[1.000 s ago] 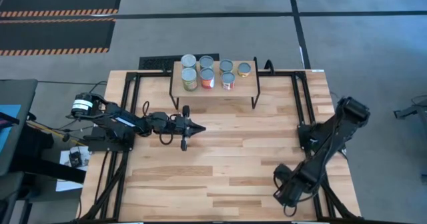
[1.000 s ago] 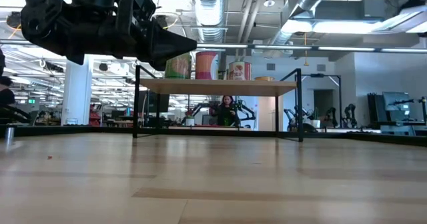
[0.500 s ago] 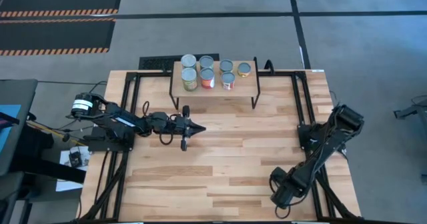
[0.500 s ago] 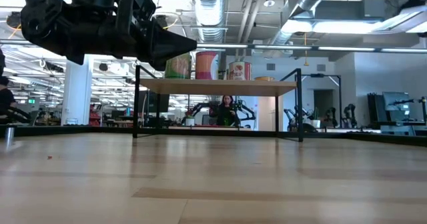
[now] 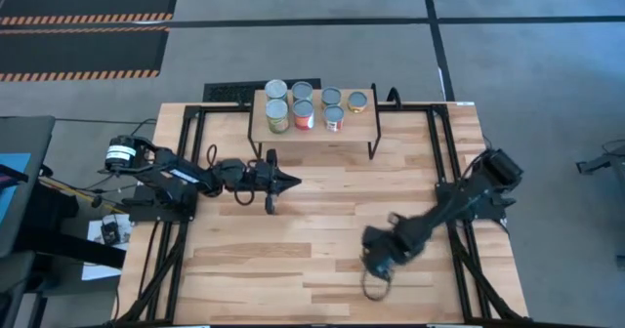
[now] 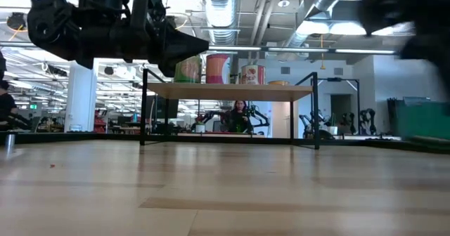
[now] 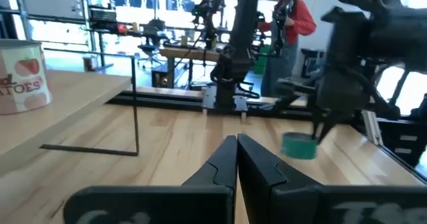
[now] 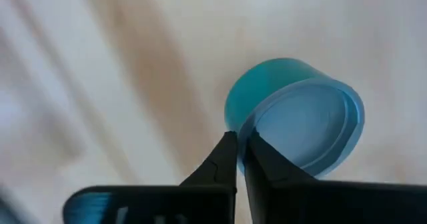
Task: Pick and place cans onto a shelf
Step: Put the green can on the shelf aligned with the canned mushrooms
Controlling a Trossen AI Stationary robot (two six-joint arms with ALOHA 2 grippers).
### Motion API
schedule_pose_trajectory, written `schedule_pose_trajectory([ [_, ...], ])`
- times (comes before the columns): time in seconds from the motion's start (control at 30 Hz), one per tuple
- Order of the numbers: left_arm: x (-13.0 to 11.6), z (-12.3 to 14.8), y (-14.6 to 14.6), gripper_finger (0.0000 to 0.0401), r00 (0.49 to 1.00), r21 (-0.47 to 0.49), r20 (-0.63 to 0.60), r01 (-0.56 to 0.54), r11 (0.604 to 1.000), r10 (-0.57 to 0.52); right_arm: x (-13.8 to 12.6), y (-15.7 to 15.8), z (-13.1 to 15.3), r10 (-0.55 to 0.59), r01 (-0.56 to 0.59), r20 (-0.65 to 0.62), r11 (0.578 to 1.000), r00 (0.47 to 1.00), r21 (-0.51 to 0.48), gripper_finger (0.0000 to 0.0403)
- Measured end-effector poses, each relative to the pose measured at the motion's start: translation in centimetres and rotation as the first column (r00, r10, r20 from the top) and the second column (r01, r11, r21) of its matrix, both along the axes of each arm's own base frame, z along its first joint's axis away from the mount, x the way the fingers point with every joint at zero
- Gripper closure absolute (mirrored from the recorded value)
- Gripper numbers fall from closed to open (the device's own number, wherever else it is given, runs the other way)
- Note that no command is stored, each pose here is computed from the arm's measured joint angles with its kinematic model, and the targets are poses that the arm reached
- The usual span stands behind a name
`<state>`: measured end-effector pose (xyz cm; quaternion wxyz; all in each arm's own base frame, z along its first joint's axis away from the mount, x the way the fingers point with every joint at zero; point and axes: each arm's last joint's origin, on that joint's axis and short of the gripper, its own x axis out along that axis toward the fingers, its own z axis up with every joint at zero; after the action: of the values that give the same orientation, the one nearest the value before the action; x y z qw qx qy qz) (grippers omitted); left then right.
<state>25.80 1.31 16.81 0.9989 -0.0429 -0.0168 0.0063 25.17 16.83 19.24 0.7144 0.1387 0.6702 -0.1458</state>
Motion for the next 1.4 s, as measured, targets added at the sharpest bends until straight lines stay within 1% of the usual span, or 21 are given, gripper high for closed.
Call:
schedule_pose_trajectory([
  [0.07, 0.0, 0.0, 0.2, 0.0401, 1.0, -0.005, 0.001, 0.015, 1.0, -0.015, 1.4, -1.6, 0.6, 0.065, -0.064, 0.039, 0.997, 0.997, -0.046, 0.0374],
  [0.17, 0.0, 0.1, 0.5, 0.0401, 1.0, -0.024, 0.009, 0.013, 1.0, -0.012, 3.6, -4.5, 1.7, 0.165, -0.154, 0.083, 0.98, 0.983, -0.125, 0.0377],
  [0.27, -0.1, 0.2, 0.7, 0.0401, 1.0, -0.027, 0.017, 0.018, 0.999, -0.017, 5.8, -7.6, 3.5, 0.267, -0.244, 0.115, 0.953, 0.957, -0.182, 0.0379],
  [0.37, -0.1, 0.2, 0.9, 0.0401, 1.0, -0.026, 0.017, 0.022, 0.999, -0.021, 7.2, -11.0, 5.6, 0.349, -0.322, 0.099, 0.921, 0.932, -0.218, 0.0378],
  [0.47, -0.1, 0.2, 0.8, 0.0401, 1.0, -0.026, 0.017, 0.022, 0.999, -0.022, 7.6, -14.6, 7.9, 0.381, -0.359, 0.055, 0.903, 0.923, -0.236, 0.0376],
  [0.6, -0.1, 0.2, 0.8, 0.0401, 1.0, -0.027, 0.02, 0.023, 0.999, -0.023, 7.4, -19.5, 10.2, 0.405, -0.392, 0.0, 0.886, 0.914, -0.248, 0.0377],
  [0.73, -0.1, 0.3, 0.8, 0.0401, 0.999, -0.026, 0.029, 0.024, 0.999, -0.024, 6.9, -24.0, 11.4, 0.388, -0.375, -0.006, 0.886, 0.921, -0.273, 0.0377],
  [0.83, -0.1, 0.3, 0.8, 0.0401, 0.999, -0.026, 0.029, 0.025, 0.999, -0.025, 6.3, -26.5, 11.5, 0.394, -0.385, -0.025, 0.88, 0.919, -0.28, 0.0375],
  [0.93, -0.1, 0.3, 0.8, 0.0401, 0.999, -0.027, 0.029, 0.026, 0.999, -0.025, 5.7, -28.3, 11.5, 0.382, -0.376, -0.038, 0.883, 0.924, -0.282, 0.0375],
  [1.07, -0.1, 0.3, 0.8, 0.0401, 0.999, -0.027, 0.029, 0.025, 0.999, -0.025, 5.2, -29.6, 11.5, 0.367, -0.362, -0.039, 0.886, 0.929, -0.29, 0.0374],
  [1.2, -0.1, 0.3, 0.8, 0.0401, 0.999, -0.025, 0.029, 0.025, 0.999, -0.025, 5.2, -30.2, 11.6, 0.356, -0.346, -0.022, 0.889, 0.934, -0.299, 0.037],
  [1.4, -0.1, 0.3, 0.8, 0.0401, 0.999, -0.025, 0.028, 0.025, 0.999, -0.024, 5.7, -30.4, 11.7, 0.362, -0.336, 0.015, 0.88, 0.932, -0.335, 0.0364],
])
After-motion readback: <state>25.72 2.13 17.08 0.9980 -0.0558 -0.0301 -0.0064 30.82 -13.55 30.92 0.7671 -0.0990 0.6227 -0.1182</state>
